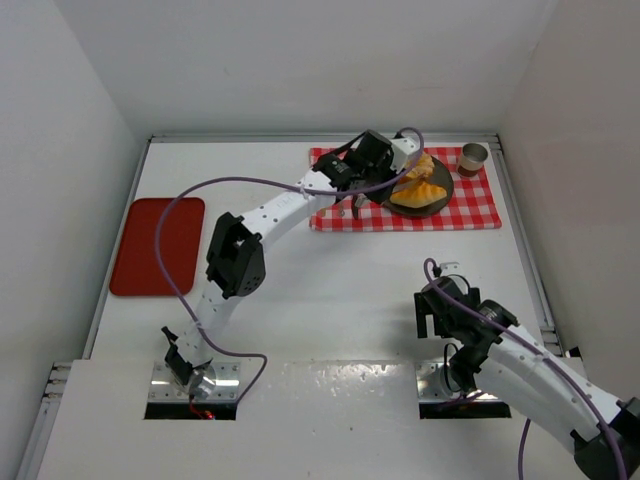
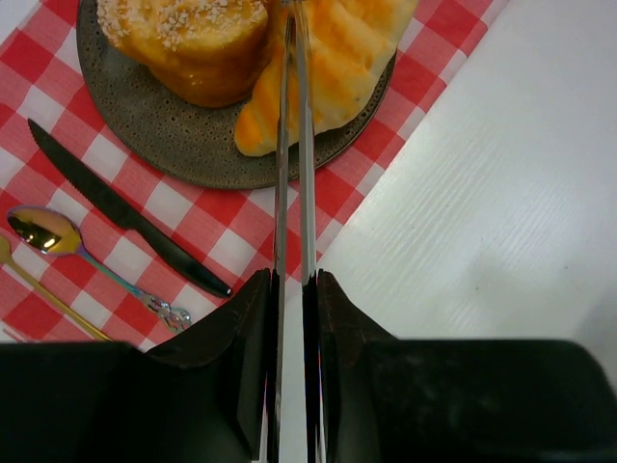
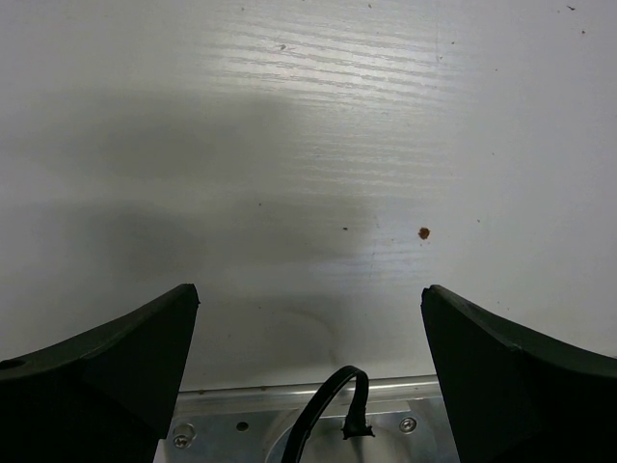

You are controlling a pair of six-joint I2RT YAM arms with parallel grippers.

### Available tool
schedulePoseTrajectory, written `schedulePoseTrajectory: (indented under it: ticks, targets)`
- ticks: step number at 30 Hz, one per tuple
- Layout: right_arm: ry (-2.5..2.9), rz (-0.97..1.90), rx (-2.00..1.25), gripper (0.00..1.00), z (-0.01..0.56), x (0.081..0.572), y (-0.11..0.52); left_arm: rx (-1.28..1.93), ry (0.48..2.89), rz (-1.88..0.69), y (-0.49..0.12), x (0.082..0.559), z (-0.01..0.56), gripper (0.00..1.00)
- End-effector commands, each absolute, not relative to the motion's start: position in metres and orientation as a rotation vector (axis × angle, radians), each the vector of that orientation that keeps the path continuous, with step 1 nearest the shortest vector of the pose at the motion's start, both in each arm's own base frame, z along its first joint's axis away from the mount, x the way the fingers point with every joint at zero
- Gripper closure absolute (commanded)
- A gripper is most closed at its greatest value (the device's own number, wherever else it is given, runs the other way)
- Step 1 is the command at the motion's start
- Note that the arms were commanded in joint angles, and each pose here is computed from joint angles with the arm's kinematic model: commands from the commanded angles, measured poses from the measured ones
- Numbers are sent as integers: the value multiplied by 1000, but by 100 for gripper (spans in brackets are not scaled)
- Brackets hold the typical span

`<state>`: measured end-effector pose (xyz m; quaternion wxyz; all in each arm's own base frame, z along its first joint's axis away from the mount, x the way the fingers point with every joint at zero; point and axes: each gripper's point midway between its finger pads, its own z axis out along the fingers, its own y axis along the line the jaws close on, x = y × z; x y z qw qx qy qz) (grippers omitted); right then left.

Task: Place the bread

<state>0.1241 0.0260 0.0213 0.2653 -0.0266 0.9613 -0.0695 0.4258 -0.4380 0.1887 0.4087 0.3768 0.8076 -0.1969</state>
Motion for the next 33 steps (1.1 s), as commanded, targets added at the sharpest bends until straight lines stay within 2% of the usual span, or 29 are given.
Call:
schedulePoseTrajectory:
  ticks: [1,6,7,8,11,13,14,15,20,23,27,29,30,33]
  targets:
    - [2572,-182,-66,2,26,132,29,904,1943,-494,-454,440,207,100]
    - [2568,-186,-82,1,28,133,29,921,1957,-483,-452,439,199,84]
    - [2570,-187,-79,1,27,133,28,917,1948,-485,-452,438,204,76]
    - [2569,-184,-88,1,27,133,29,926,1943,-480,-452,439,204,73]
    - [2568,-174,-86,1,27,135,31,903,1907,-480,-450,440,226,60]
    - [2570,-169,-93,1,28,135,33,887,1886,-478,-449,441,239,55]
    - [2570,-166,-98,1,29,135,33,879,1867,-483,-448,440,249,49]
    - [2570,-162,-94,1,30,135,34,874,1857,-486,-449,441,254,47]
    - [2575,-154,-92,1,30,133,34,849,1801,-502,-442,434,291,46]
    - [2572,-148,-80,1,31,131,32,827,1759,-517,-430,428,324,50]
    - [2562,-153,-55,1,31,129,29,757,1805,-475,-372,435,342,51]
    - [2557,-152,-49,1,30,128,28,690,1879,-415,-329,446,326,51]
    - [2552,-148,-39,1,30,128,28,648,1866,-408,-307,440,343,51]
    - [2542,-135,-19,1,27,128,28,520,2007,-330,-240,443,304,51]
